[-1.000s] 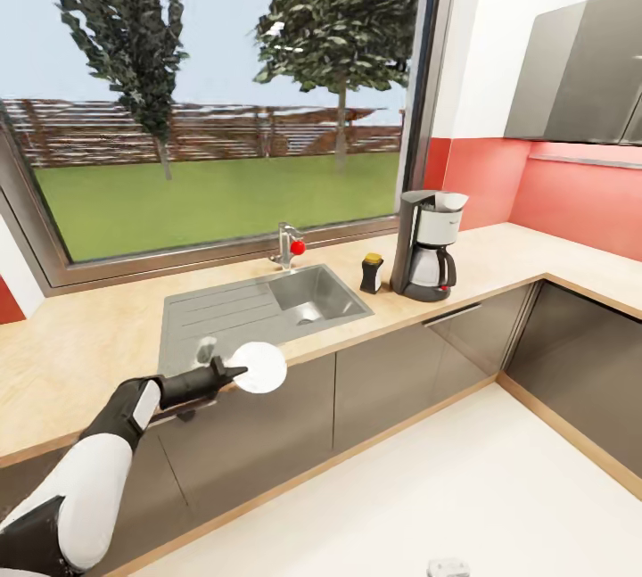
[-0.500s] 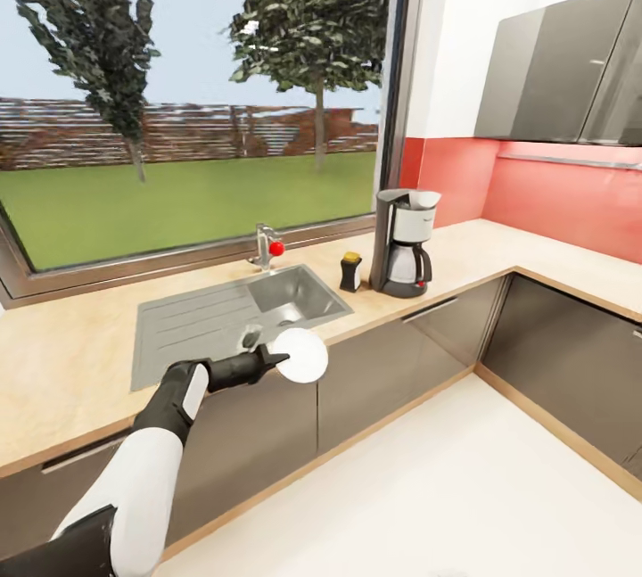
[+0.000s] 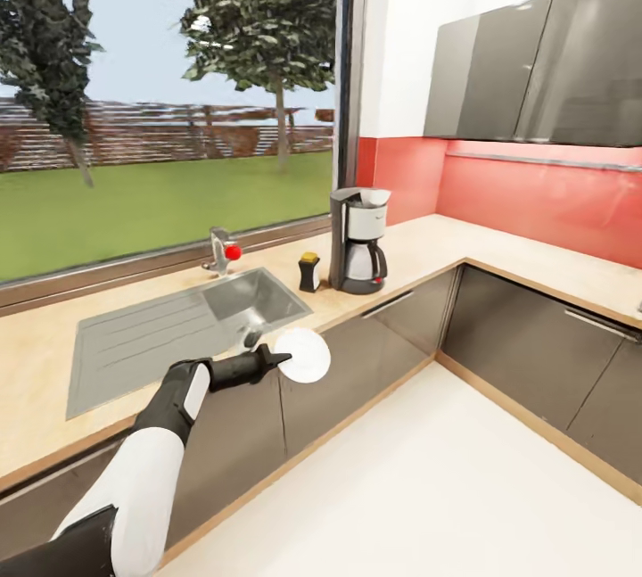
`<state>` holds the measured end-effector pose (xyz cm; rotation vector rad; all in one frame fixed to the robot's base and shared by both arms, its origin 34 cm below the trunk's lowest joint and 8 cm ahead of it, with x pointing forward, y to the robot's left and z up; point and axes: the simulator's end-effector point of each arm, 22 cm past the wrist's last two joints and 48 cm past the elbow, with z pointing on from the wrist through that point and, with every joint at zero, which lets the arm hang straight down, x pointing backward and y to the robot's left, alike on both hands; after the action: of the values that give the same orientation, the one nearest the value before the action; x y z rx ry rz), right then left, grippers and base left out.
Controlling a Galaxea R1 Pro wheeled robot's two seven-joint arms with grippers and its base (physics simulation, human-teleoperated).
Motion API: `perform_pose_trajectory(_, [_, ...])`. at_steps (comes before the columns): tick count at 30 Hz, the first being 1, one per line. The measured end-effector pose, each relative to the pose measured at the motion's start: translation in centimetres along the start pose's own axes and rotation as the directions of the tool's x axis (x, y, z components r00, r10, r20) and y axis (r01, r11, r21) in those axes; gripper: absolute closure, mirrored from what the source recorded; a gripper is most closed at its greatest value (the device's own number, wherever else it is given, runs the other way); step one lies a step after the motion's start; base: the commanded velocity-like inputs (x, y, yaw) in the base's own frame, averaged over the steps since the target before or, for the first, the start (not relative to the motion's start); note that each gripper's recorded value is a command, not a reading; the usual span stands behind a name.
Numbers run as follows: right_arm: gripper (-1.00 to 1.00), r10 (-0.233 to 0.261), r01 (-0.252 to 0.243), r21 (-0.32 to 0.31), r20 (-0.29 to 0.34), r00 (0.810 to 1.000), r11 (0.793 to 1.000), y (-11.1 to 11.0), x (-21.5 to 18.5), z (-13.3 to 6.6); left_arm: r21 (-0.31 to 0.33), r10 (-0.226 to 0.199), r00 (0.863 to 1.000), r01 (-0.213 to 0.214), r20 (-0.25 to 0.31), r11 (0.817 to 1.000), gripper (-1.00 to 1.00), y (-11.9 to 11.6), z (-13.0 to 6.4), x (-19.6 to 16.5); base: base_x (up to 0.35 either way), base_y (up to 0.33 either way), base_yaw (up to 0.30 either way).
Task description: Set up a coffee station on the kitchen countertop: keep the coffee maker on the countertop, move the bottle of coffee from the kitchen shelf to the counter next to the coffee maker, place a paper coffee filter on top of the coffee maker, put the saucer next to the coffee maker with the coffee cup on the saucer, and place the electric kettle next to the coffee maker.
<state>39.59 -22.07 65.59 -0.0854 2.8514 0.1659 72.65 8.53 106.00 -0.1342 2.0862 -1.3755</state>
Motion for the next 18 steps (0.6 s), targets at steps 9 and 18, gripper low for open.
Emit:
perform_pose_trajectory(9, [-1.00, 0.009, -0.003, 0.135, -0.045, 0.999, 0.991, -2.9, 3.7, -0.2, 0.006, -0.005, 1.000, 0.005, -0.004, 1.000, 1.00, -0.1, 0.1, 0.2, 0.153, -0.248, -0.265])
perform_pose_trajectory(18, [-1.00, 0.011, -0.002, 0.130, -0.069, 0.998, 0.992, -2.5, 5.8, -0.2, 0.025, -0.009, 1.000, 0.009, -0.006, 1.000, 1.00, -0.4, 0.1, 0.3, 0.181, -0.238, -0.051])
